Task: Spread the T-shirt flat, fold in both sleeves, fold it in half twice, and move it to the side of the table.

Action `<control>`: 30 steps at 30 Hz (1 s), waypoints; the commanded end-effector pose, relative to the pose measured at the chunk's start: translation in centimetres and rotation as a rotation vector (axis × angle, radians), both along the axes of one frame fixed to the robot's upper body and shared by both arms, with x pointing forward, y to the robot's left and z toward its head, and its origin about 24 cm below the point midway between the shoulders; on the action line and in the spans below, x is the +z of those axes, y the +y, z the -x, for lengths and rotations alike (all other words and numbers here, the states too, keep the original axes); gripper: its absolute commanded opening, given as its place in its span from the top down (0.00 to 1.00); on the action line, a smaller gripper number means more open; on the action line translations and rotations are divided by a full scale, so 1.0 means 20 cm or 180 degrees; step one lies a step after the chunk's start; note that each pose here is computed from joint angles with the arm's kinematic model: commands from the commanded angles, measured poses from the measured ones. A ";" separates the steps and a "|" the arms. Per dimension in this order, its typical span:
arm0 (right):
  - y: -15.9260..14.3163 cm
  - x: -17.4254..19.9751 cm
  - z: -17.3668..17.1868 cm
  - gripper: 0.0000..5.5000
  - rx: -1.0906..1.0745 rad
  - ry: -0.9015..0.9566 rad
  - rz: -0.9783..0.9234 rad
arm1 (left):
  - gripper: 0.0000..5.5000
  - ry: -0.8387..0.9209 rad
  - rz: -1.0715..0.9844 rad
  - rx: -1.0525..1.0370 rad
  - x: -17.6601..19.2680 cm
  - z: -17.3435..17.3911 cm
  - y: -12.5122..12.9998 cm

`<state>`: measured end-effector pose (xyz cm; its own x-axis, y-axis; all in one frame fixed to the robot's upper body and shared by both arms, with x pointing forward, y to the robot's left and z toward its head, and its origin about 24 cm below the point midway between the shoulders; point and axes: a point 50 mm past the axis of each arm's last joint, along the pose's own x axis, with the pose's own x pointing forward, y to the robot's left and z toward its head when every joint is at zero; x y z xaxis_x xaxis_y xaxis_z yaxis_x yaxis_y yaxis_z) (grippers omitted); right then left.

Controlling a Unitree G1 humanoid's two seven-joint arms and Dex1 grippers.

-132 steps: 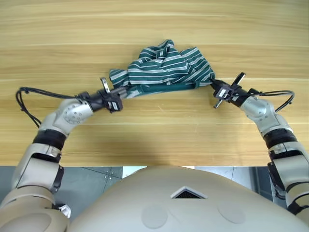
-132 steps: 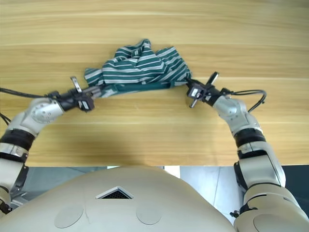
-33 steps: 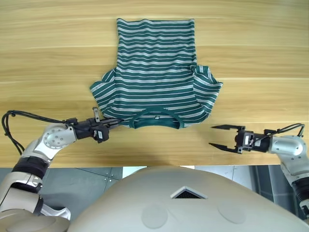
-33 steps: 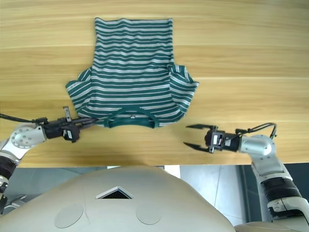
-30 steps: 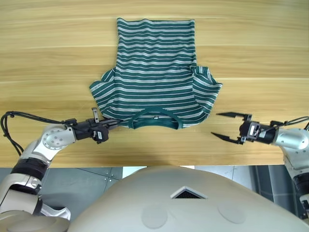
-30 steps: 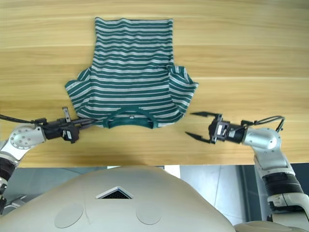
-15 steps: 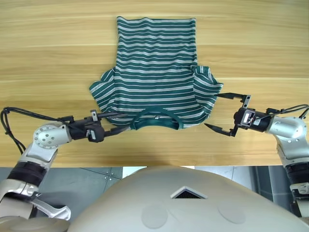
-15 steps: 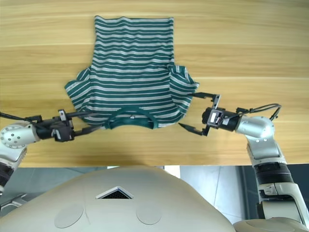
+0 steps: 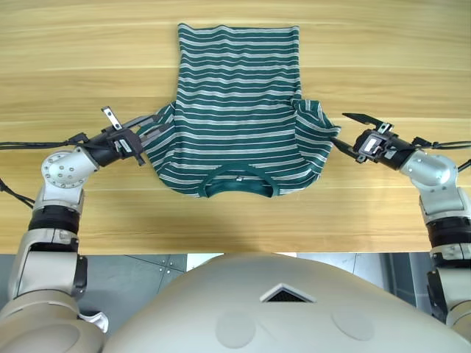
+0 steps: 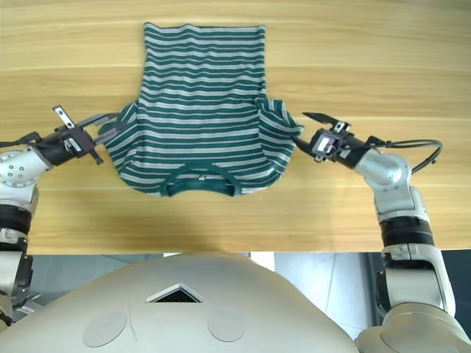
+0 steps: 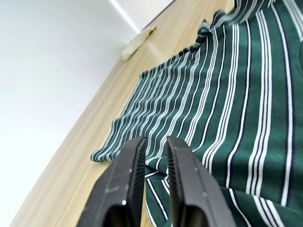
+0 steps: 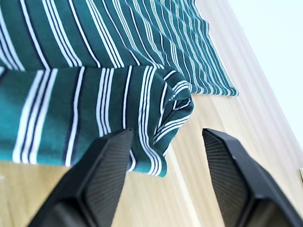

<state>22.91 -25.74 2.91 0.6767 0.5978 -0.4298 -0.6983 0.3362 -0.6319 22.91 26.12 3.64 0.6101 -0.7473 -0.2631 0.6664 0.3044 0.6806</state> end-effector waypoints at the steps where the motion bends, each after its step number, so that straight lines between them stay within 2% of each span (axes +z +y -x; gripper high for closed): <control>1: -0.02 0.00 0.00 0.62 0.0029 0.0009 0.0094 | 0.97 -0.0022 -0.0132 -0.0027 -0.01 -0.03 -0.01; 7: 0.01 -0.04 -0.04 0.78 0.0068 0.0020 0.0211 | 1.00 0.0088 -0.0482 -0.0033 -0.05 -0.02 0.02; 14: 0.08 -0.09 -0.11 1.00 0.0162 -0.0052 0.0384 | 1.00 0.0521 -0.1175 -0.0033 -0.19 0.05 0.11; 22: 0.04 -0.19 -0.11 1.00 0.0166 0.0127 0.0850 | 1.00 0.0786 -0.1422 -0.0117 -0.25 0.09 0.13; 26: -0.04 -0.22 0.00 1.00 0.0234 0.0490 0.0983 | 1.00 0.0872 -0.1589 -0.0178 -0.29 0.10 0.13; 30: -0.05 -0.25 0.12 1.00 0.0407 0.0833 0.1000 | 1.00 0.0932 -0.1804 -0.0268 -0.31 0.09 0.14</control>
